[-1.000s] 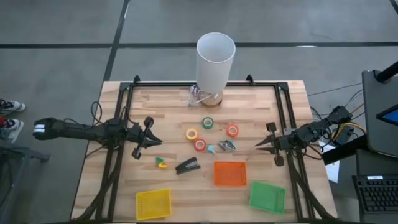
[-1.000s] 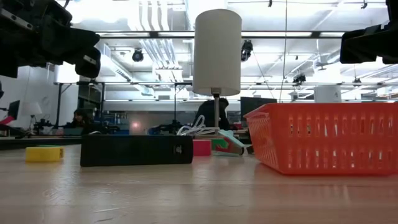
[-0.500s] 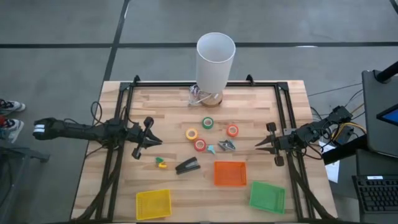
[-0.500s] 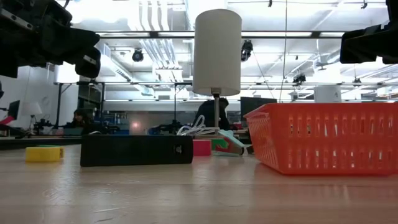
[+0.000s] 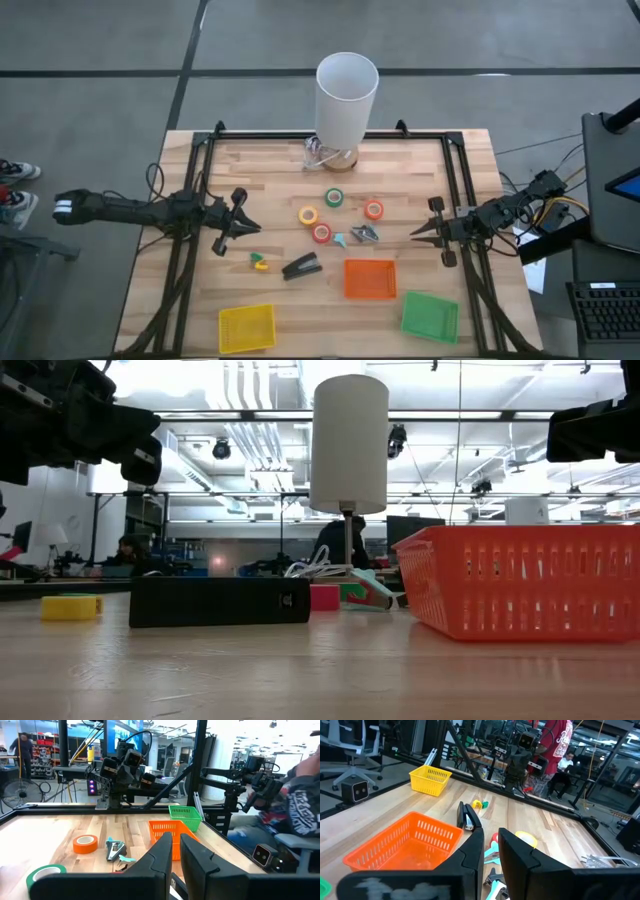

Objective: Pick and place Stapler, Stapler remover, tape

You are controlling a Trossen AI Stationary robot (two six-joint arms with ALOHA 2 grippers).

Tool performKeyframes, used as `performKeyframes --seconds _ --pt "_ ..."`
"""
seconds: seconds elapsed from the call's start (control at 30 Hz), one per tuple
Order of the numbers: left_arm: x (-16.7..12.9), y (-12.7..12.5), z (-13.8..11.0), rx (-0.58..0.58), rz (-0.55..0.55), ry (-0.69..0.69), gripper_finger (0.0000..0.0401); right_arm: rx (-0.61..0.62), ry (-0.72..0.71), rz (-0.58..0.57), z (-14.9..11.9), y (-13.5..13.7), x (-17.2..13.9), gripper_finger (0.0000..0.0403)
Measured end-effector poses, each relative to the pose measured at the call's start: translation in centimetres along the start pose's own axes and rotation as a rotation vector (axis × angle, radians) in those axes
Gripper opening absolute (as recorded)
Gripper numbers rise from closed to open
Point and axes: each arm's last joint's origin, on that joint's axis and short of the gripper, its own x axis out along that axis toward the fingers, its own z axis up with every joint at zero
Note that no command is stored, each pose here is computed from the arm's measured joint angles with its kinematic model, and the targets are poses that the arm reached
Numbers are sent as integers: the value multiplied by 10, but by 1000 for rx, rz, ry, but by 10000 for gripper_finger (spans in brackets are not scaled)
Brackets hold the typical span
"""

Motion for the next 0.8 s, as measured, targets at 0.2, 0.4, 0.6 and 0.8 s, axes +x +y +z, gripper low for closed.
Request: performKeyframes --seconds 0.2,0.4,0.6,0.8 --pt "0 0 0 0 0 0 39 -27 0 0 0 0 0 52" --pt "0 0 0 0 0 0 39 -26 -19 -26 2 -1 0 52" --pt "0 0 0 0 0 0 39 366 -209 -59 20 -6 -2 52" --pt "0 0 0 0 0 0 39 351 -410 -49 35 -10 -7 52"
